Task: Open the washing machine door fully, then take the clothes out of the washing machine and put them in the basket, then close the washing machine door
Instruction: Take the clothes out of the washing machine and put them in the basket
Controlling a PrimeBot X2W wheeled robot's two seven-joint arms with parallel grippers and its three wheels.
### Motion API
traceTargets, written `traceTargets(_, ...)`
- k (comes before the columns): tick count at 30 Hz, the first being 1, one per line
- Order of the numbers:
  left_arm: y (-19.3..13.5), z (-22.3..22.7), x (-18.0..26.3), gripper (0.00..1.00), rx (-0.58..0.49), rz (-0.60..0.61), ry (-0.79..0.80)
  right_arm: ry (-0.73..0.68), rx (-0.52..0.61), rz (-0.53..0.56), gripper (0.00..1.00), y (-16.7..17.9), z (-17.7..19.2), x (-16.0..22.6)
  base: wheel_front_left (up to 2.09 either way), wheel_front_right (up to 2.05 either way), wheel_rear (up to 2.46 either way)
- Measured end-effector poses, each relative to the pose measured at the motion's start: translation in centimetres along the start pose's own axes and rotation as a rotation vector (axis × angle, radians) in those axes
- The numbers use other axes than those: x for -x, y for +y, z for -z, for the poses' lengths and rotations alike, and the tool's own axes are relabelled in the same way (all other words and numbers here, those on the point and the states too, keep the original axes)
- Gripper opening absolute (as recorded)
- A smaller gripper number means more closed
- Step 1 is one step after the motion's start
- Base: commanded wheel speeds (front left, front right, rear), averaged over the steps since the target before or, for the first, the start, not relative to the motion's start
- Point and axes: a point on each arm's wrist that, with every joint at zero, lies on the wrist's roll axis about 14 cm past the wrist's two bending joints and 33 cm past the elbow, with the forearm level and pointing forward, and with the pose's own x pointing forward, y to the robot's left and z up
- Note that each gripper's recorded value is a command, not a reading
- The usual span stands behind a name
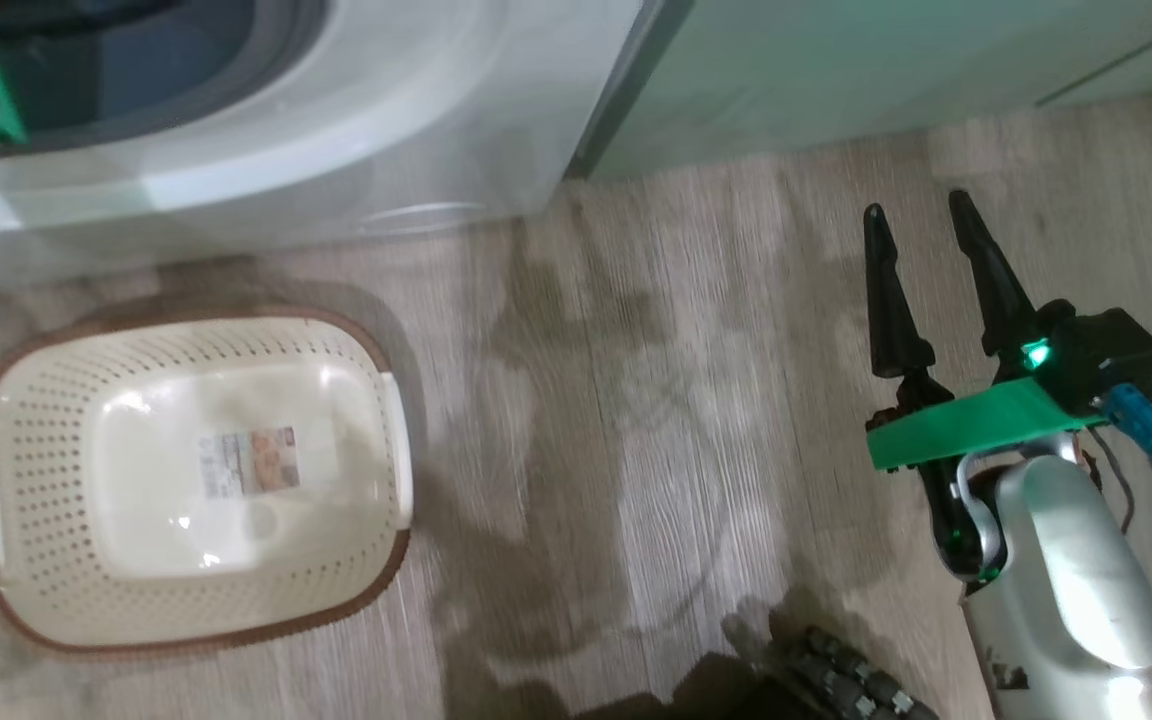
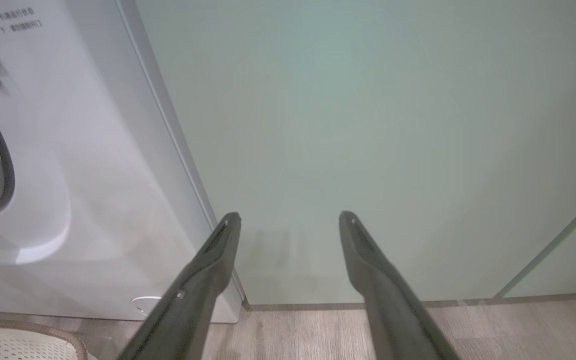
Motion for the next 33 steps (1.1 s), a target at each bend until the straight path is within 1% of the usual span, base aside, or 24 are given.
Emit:
traceTargets(3,-0.8,0.4,1.7,0.00,0.008,0.024,-0.029,-0.016,-0.005,-0.006,1.00,0.3,-0.8,0.5,0.00,0.00,0.00)
traceTargets(5,-1.3,0.4,2.9,0.00,0.041,0.047,-0.056,-0.021,-0.010,-0.008,1.00,0.6,-1.1,1.2,0.00,0.00,0.00)
traceTargets(8,-1.1,0.0,4.9,0.00,0.042,0.049,-0.110,-0.026,-0.018,-0.010,1.00,0.9,-1.5,2.5,0.00,0.00,0.00)
traceTargets(12,-1.3,-0.4,7.9,0.00,0.062,0.082,-0.177,-0.046,-0.021,-0.022,1.00,1.5,-2.5,3.9,0.00,0.00,0.00)
traceTargets(13,-1.3,-0.4,7.9,0.00,0.062,0.082,-0.177,-0.046,-0.021,-0.022,1.00,1.5,-2.5,3.9,0.00,0.00,0.00)
traceTargets(18,-2.3,0.1,11.5,0.00,0.057,0.124,-0.222,-0.068,-0.033,-0.032,1.00,2.2,-3.3,5.9,0.00,0.00,0.00)
traceTargets(22,-2.6,1.7,14.0,0.00,0.041,0.144,-0.220,-0.084,-0.042,-0.043,1.00,2.8,-3.7,7.4,0.00,0.00,0.00)
traceTargets(28,-1.5,4.6,17.5,0.00,0.049,0.128,-0.231,-0.116,-0.042,-0.072,1.00,3.9,-4.6,8.6,0.00,0.00,0.00)
traceTargets(33,-2.0,9.4,19.4,0.00,0.042,0.147,-0.177,-0.125,-0.043,-0.086,1.00,4.4,-4.8,9.3,0.00,0.00,0.00)
